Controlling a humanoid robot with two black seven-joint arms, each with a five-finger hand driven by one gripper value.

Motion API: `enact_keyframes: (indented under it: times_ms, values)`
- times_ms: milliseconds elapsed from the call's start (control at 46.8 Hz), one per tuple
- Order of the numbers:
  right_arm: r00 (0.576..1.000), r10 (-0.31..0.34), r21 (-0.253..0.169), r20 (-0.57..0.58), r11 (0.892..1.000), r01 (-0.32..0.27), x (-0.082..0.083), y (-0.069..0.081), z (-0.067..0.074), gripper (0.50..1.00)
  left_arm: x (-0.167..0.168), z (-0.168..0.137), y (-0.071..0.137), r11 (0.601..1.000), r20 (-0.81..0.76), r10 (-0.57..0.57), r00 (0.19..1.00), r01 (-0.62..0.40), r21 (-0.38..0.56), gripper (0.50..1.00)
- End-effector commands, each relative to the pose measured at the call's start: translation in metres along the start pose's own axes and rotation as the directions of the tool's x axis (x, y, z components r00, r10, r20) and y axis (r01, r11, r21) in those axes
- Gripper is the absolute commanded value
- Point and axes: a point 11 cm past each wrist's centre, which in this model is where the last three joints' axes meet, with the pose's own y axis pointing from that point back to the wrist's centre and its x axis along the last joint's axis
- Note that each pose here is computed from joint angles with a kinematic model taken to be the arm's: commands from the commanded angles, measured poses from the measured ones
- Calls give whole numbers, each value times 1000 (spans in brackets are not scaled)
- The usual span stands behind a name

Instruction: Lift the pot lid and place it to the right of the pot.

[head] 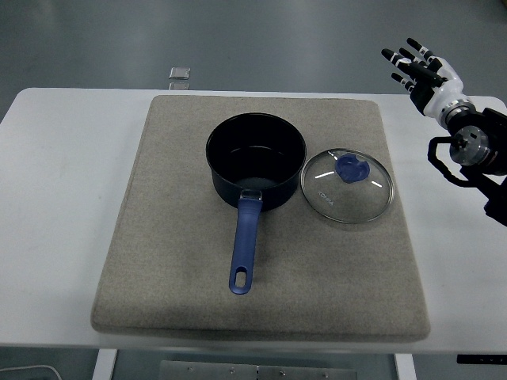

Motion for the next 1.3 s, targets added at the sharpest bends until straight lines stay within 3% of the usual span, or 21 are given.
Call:
enact_keyframes:
  times_ms: [0, 256, 534, 726, 1282]
  values:
    - [1000, -15, 28, -15, 999, 16, -3, 0, -2, 930, 0, 0, 0, 1000, 0, 0, 1000, 0, 0, 1000]
    - [999, -34, 42, -9, 999, 34, -5, 0, -3, 930, 0, 0, 0, 1000, 0, -1, 1000, 1, 1, 1000]
    - [1000, -18, 23, 12, 1000, 18, 0, 2, 6, 930, 0, 0, 0, 1000, 0, -1, 1000, 1, 1, 1000]
    - [998, -14, 28, 62, 1000, 12, -1, 1, 1, 930, 0, 0, 0, 1000, 0, 0, 1000, 0, 0, 1000]
    - [998, -27, 15, 48, 1000, 26, -6, 2, 11, 932, 0, 0, 0, 1000, 0, -1, 1000, 1, 0, 1000]
